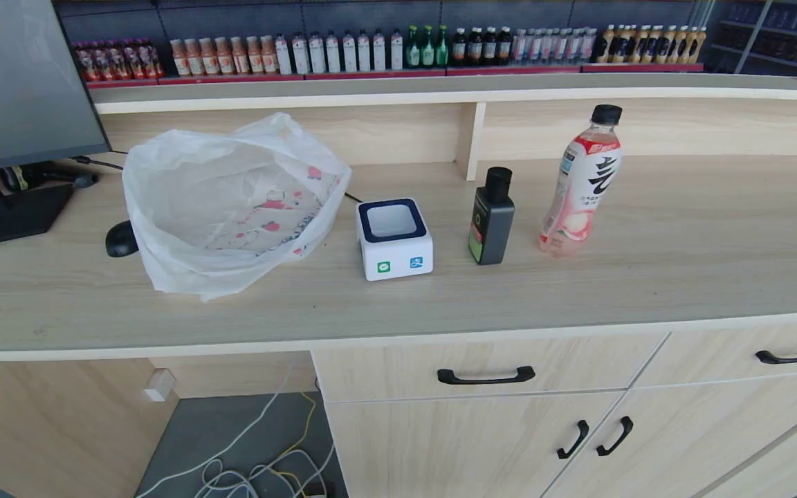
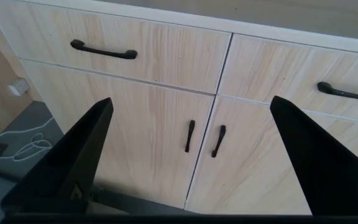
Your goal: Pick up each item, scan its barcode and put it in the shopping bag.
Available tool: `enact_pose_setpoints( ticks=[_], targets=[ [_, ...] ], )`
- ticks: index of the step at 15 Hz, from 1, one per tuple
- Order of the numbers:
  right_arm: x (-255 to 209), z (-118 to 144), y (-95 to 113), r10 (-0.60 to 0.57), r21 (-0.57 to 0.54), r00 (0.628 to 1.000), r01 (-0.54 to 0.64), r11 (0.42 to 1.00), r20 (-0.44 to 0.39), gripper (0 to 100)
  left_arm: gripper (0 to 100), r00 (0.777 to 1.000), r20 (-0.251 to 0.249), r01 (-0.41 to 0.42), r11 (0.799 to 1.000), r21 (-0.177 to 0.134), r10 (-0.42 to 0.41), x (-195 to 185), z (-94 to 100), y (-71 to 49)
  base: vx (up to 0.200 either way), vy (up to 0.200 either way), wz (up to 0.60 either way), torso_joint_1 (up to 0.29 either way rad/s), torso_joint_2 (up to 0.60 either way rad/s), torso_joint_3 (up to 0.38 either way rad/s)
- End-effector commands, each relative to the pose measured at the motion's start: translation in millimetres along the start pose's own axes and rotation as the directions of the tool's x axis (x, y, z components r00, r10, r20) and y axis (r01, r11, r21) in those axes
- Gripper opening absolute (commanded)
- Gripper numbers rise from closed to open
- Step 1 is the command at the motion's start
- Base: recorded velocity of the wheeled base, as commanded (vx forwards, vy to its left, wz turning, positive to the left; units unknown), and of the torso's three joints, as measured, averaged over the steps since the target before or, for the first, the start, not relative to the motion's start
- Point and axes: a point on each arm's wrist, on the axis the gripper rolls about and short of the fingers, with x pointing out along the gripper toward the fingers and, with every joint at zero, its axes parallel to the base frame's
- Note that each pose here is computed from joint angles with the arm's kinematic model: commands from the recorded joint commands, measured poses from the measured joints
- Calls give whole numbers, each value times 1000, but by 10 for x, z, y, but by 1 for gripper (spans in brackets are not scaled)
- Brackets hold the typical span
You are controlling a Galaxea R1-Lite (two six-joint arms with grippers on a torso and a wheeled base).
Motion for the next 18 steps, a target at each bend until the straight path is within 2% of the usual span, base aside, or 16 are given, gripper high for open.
enact_pose_setpoints(
  ticks=[1,4,7,11,18],
  targets=[
    [84,24,-19,29,0,997,-29,1000,-74,100,100,1000,0,0,1000,0,0,0,0,0,0,0,0,0,0,0],
    [156,94,-40,80,-32,990,-84,996,-118,100,100,1000,0,0,1000,0,0,0,0,0,0,0,0,0,0,0],
    [282,200,-66,196,-51,965,-208,977,-175,100,100,1000,0,0,1000,0,0,0,0,0,0,0,0,0,0,0],
    [464,261,-73,252,-47,949,-265,963,-191,100,100,1000,0,0,1000,0,0,0,0,0,0,0,0,0,0,0],
    [938,362,66,447,-74,868,-471,879,-217,100,100,1000,0,0,1000,0,0,0,0,0,0,0,0,0,0,0]
  ],
)
